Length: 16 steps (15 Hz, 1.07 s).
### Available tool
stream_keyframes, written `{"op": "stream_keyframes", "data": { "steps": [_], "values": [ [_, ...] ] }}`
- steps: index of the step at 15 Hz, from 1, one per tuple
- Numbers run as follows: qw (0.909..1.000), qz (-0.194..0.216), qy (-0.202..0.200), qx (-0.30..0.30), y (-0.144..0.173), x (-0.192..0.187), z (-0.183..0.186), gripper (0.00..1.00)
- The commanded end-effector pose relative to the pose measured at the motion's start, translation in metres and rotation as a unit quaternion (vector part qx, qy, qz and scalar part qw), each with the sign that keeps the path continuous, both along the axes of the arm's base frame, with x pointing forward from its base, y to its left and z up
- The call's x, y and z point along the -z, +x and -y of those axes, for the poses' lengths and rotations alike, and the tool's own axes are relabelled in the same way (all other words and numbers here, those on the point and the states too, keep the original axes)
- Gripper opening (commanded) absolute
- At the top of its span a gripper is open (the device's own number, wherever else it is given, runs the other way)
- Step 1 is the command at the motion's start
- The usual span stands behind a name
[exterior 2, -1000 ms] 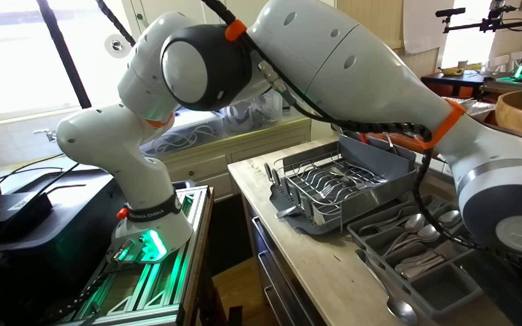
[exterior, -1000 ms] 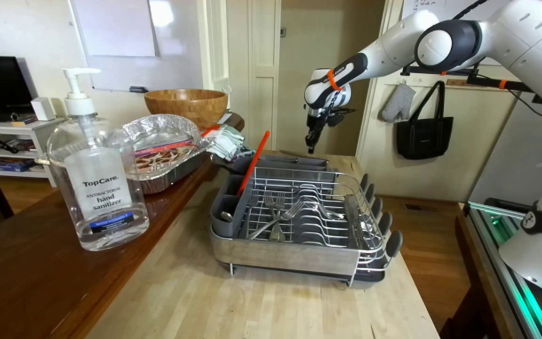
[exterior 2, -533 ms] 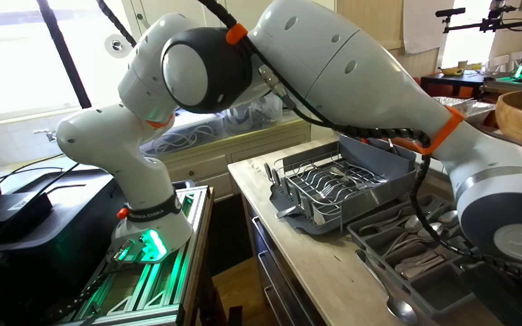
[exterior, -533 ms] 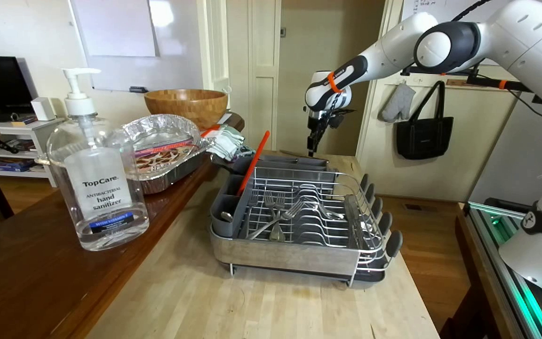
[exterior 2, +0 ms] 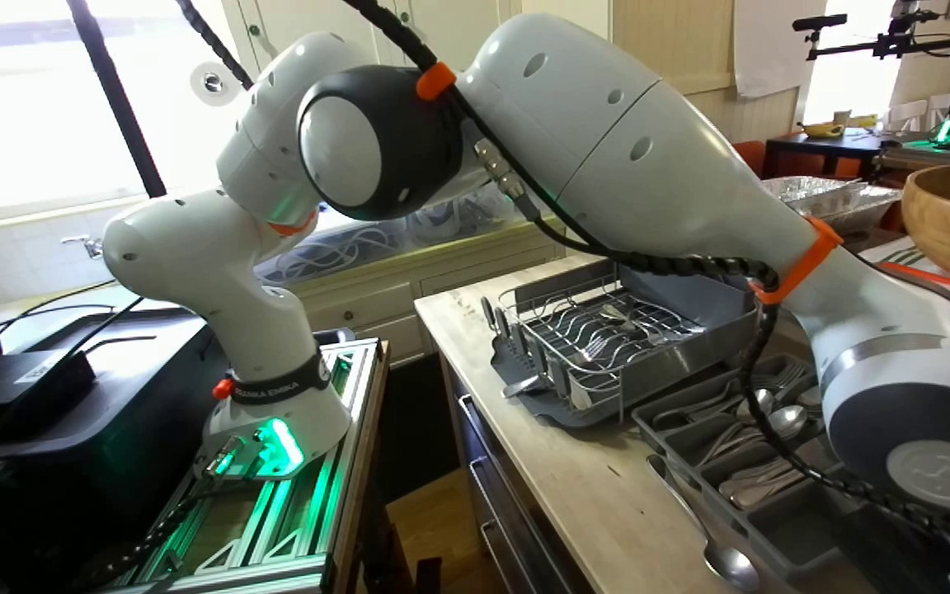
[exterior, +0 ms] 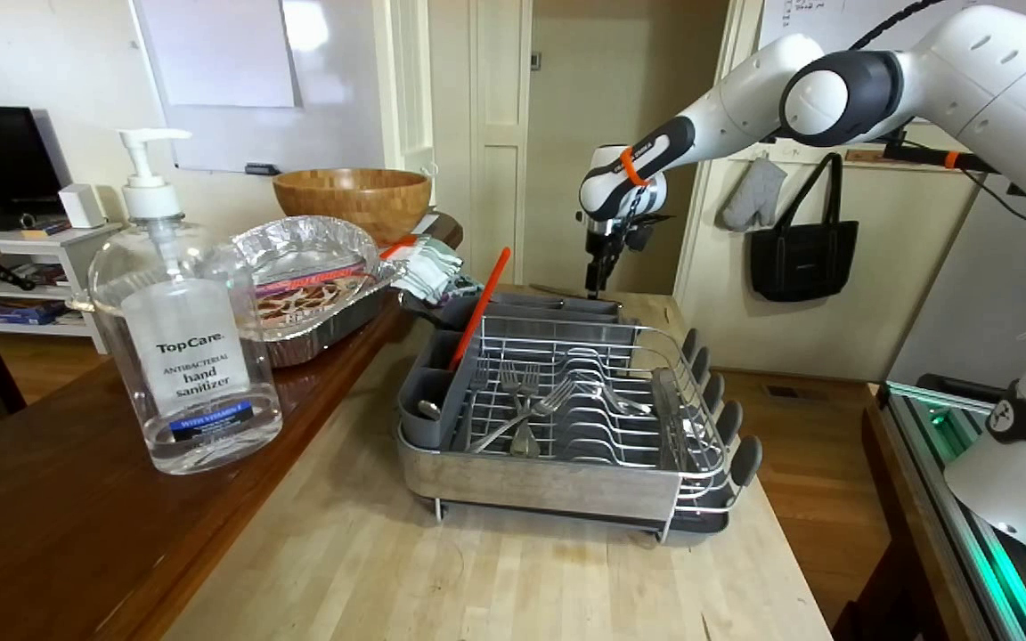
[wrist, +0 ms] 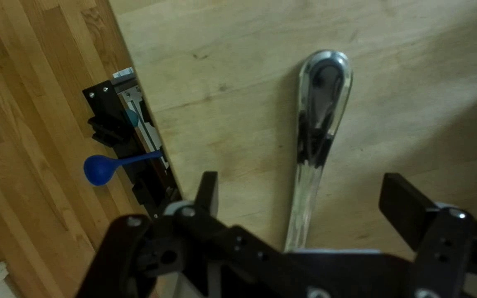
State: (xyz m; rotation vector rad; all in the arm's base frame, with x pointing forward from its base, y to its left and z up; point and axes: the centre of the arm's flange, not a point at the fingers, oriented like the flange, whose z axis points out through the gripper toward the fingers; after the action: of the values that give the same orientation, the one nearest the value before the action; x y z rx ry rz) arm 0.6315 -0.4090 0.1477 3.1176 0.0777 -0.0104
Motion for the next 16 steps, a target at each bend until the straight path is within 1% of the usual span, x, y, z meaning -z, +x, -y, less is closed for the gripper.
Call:
{"op": "stream_keyframes", "data": {
  "steps": [1,3,4,6,8,9,11,12,13,14,15,16],
  "values": [
    [0.9999,-0.009,-0.009,-0.003,0.0022,0.0077,0.0055,1.0],
    [0.9999,-0.006,-0.01,-0.001,0.0014,0.0086,0.0065,0.97],
    [0.9999,-0.004,-0.011,0.0,0.0013,0.0088,0.0065,0.73],
    [0.9999,-0.001,-0.013,-0.002,0.0008,0.0099,0.0064,0.72],
    [0.9999,0.0,-0.014,-0.004,0.0,0.0109,0.0059,0.56],
    [0.9999,0.001,-0.016,-0.004,0.0004,0.009,0.0062,0.47],
    [0.9998,0.003,-0.016,-0.006,0.0015,0.0066,0.0059,0.34],
    [0.9998,0.004,-0.016,-0.006,0.0018,0.0059,0.0049,0.25],
    [0.9998,0.005,-0.017,-0.007,0.0024,0.0054,0.0044,0.19],
    [0.9998,0.006,-0.017,-0.007,0.0027,0.0048,0.0039,0.09],
    [0.9998,0.006,-0.017,-0.007,0.003,0.004,0.0035,0.03],
    [0.9998,0.007,-0.017,-0.008,0.0031,0.0034,0.0031,0.0]
  ]
}}
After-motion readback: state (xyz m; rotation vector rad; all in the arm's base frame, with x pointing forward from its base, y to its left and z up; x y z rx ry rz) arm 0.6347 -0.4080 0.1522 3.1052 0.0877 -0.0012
